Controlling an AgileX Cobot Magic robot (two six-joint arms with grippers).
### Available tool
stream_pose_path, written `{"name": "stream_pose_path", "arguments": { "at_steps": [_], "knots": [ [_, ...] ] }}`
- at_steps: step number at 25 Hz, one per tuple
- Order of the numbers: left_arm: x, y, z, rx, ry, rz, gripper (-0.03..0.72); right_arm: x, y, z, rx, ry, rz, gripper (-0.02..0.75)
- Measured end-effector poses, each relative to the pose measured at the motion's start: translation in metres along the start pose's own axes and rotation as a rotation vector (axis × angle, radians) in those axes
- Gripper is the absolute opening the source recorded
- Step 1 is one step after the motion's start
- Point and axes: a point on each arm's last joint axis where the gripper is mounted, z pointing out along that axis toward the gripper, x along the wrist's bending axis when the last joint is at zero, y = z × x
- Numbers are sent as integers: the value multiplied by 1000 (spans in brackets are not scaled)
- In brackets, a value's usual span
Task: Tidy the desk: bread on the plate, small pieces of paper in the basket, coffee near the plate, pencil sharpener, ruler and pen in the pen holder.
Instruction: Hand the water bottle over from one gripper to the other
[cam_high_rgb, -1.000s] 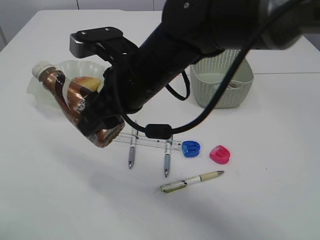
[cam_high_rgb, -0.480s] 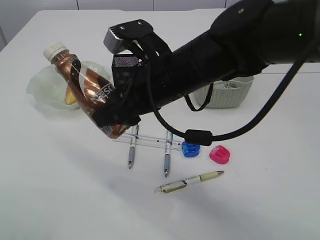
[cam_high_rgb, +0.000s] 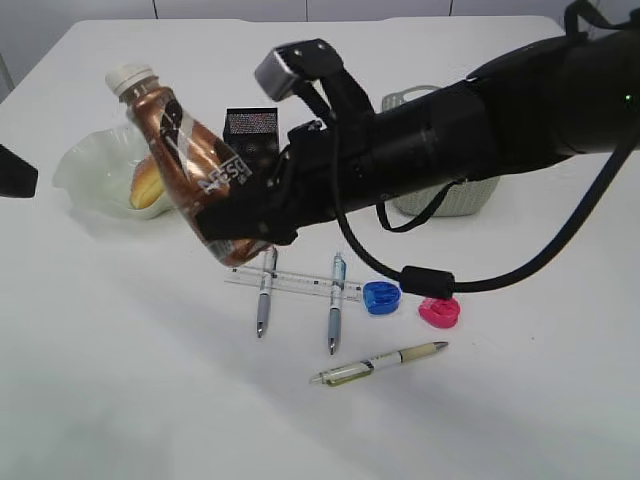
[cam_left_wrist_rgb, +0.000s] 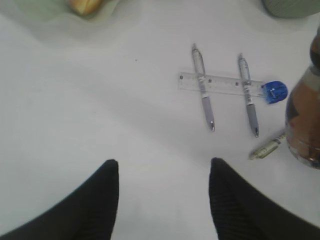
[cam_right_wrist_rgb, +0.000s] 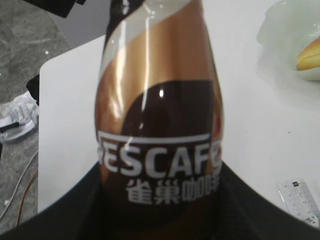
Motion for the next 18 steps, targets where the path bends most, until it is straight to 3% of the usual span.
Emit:
{"name": "stream_pose_path", "arguments": {
  "at_steps": [8, 13, 18],
  "knots": [
    [-18, 11, -2, -136, -194, 144, 425, -14, 9, -23, -137, 51, 84, 376],
    [-28, 21, -1, -241, -313, 124, 425, -15, 12, -29, -184, 88, 102, 376],
    [-34, 28, 14, -271, -454, 79, 426, -12, 15, -30, -214, 123, 109, 376]
  ]
}}
